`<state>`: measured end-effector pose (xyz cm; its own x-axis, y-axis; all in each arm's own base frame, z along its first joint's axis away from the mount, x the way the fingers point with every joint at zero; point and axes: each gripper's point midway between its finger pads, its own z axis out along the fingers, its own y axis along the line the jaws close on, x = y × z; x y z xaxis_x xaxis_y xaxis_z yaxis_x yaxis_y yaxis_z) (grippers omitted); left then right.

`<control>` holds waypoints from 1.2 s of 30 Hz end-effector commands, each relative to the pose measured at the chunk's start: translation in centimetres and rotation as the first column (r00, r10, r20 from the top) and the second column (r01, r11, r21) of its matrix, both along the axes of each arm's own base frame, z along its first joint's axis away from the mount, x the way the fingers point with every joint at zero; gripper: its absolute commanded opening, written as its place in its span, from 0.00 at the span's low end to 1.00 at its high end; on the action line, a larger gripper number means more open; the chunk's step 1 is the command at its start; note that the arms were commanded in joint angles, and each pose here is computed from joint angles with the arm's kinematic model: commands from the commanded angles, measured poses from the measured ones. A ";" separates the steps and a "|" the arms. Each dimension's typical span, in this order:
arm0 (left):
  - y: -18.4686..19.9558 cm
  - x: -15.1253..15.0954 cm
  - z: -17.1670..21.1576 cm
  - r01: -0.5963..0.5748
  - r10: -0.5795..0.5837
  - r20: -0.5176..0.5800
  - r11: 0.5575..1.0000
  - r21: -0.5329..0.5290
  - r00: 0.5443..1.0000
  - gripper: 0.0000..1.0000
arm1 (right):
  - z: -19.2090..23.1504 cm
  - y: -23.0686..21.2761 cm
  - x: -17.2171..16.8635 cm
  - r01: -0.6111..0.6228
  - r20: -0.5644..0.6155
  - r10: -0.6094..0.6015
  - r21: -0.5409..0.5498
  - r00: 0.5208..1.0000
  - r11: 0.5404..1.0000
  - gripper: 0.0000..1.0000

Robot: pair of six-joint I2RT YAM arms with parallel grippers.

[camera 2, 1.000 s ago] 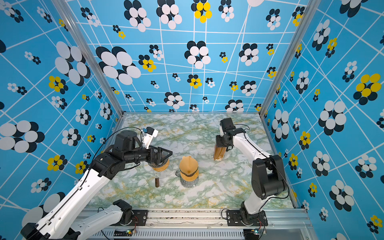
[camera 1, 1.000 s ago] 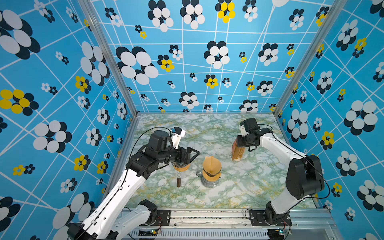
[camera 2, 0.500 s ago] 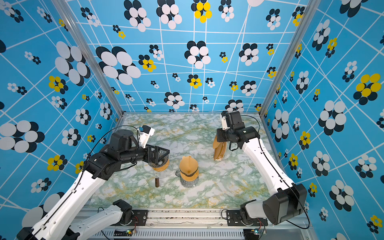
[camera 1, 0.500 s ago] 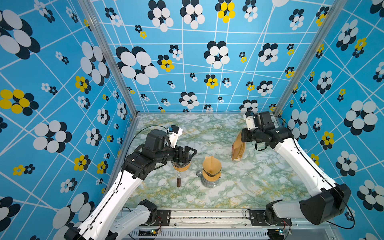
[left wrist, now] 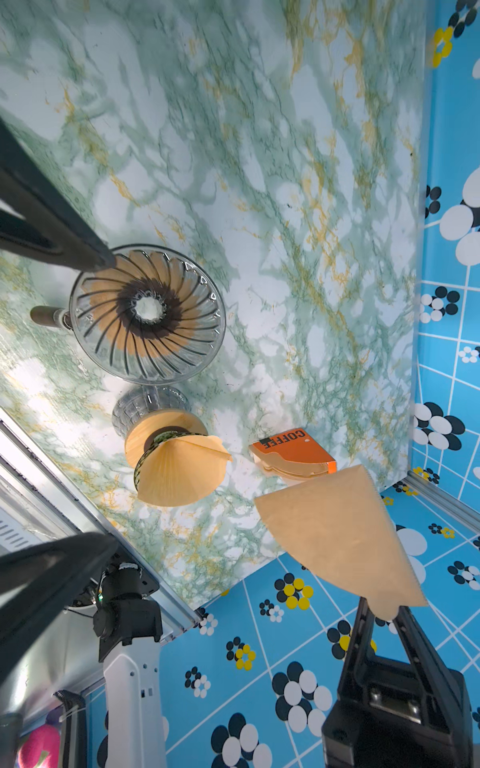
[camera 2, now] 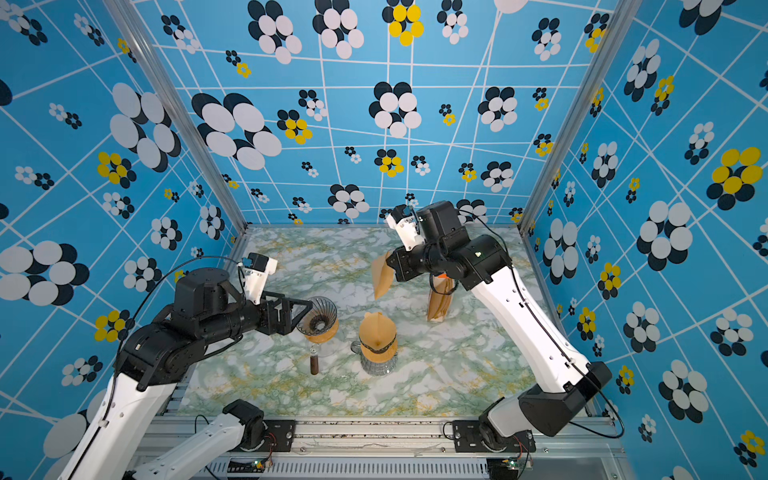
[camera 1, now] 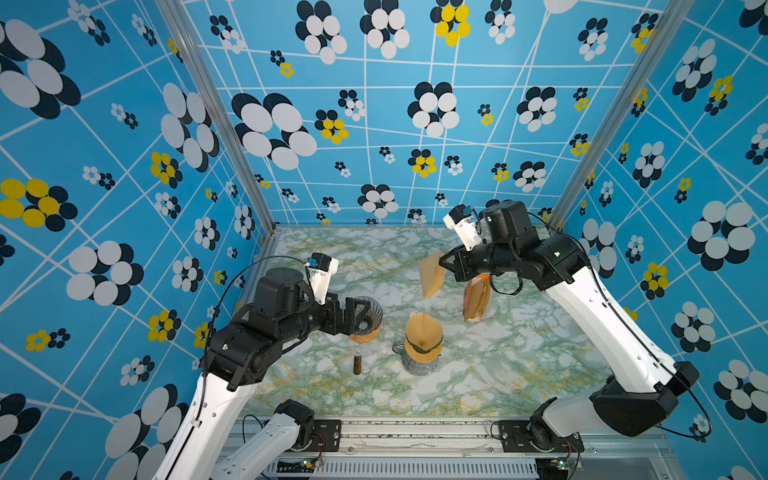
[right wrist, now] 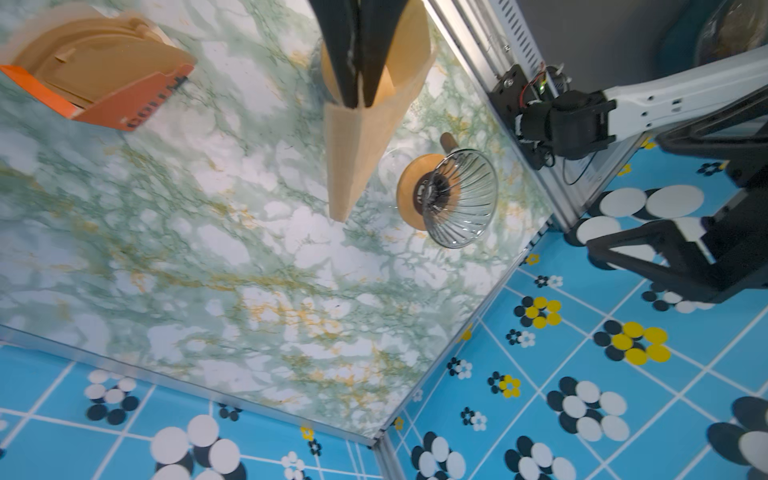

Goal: Place the coffee filter in the dripper
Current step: 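Pull the filter out with the right gripper and carry it toward the glass dripper, then carry the filter over the glass dripper while the left gripper holds the dripper rim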

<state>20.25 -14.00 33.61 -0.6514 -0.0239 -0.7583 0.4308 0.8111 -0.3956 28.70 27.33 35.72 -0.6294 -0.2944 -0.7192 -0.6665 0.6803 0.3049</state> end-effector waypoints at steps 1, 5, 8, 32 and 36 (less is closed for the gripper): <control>1.4 -0.9 -0.2 -0.032 0.032 -0.009 0.999 0.043 0.999 0.99 | -0.4 2.8 -2.9 -0.163 -0.099 0.166 0.041 0.981 0.986 0.04; 1.8 -1.3 -0.1 -0.053 0.054 -0.022 0.998 0.026 0.998 0.99 | -1.3 5.3 -3.9 -0.230 -0.141 0.231 0.020 0.963 0.973 0.05; 1.9 -1.5 -0.1 -0.057 0.057 -0.026 0.998 0.012 0.998 0.99 | -2.3 7.2 -4.3 -0.266 -0.177 0.260 -0.005 0.949 0.964 0.05; 1.8 -1.5 -2.5 -0.048 0.052 -0.090 0.998 0.042 0.995 0.99 | -9.3 14.3 -2.2 -0.266 -0.356 0.209 -0.120 0.911 0.956 0.20; 2.0 -1.2 -3.2 -0.057 0.063 -0.107 0.996 0.063 0.992 0.99 | -9.1 14.2 -2.0 -0.252 -0.344 0.196 -0.127 0.918 0.959 0.31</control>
